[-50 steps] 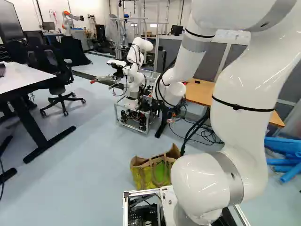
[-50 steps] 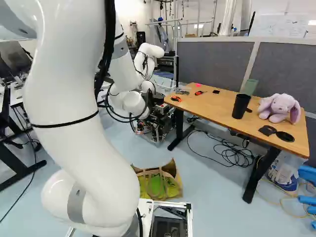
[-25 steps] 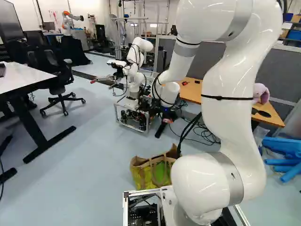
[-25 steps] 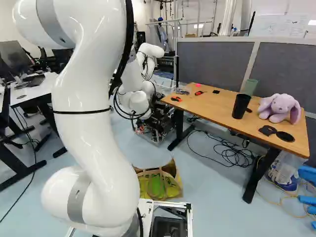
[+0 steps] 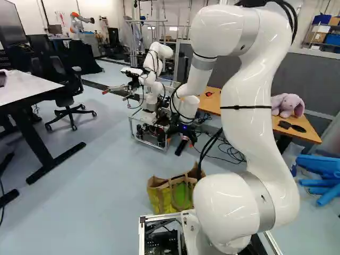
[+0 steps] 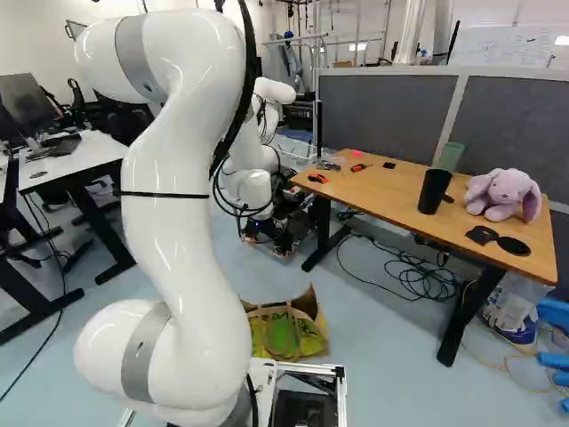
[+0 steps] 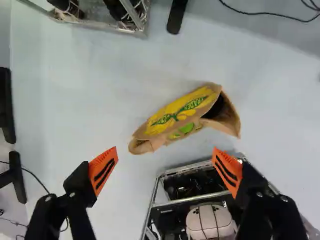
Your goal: Pick up the bag on the ground and place it on the table
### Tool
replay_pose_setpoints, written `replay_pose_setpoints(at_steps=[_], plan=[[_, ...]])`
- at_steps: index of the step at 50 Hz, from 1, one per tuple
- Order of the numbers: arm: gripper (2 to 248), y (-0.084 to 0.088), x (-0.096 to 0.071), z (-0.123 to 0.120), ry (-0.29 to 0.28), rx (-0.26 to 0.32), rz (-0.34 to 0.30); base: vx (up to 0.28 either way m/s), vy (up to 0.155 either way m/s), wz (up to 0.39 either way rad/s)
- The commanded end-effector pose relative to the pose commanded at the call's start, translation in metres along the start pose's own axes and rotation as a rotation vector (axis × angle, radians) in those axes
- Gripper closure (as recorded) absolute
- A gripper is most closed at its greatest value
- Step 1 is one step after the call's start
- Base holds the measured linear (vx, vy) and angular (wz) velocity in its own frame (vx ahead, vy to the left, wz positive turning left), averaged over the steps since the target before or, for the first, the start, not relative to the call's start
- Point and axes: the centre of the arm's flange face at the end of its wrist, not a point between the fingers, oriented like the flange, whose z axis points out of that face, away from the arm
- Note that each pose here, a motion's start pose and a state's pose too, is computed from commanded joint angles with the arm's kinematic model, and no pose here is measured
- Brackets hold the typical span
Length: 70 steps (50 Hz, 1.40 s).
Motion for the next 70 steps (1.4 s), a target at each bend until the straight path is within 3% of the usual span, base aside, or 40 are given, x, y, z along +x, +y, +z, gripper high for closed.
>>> replay_pose_setpoints(at_steps=[14, 70], plan=[[3, 0.000, 0.003, 0.022, -0.045, -0.009, 0.011, 0.000, 0.000, 0.000], [3, 0.001, 0.016, 0.109, -0.136, -0.045, 0.018, 0.000, 0.000, 0.000]])
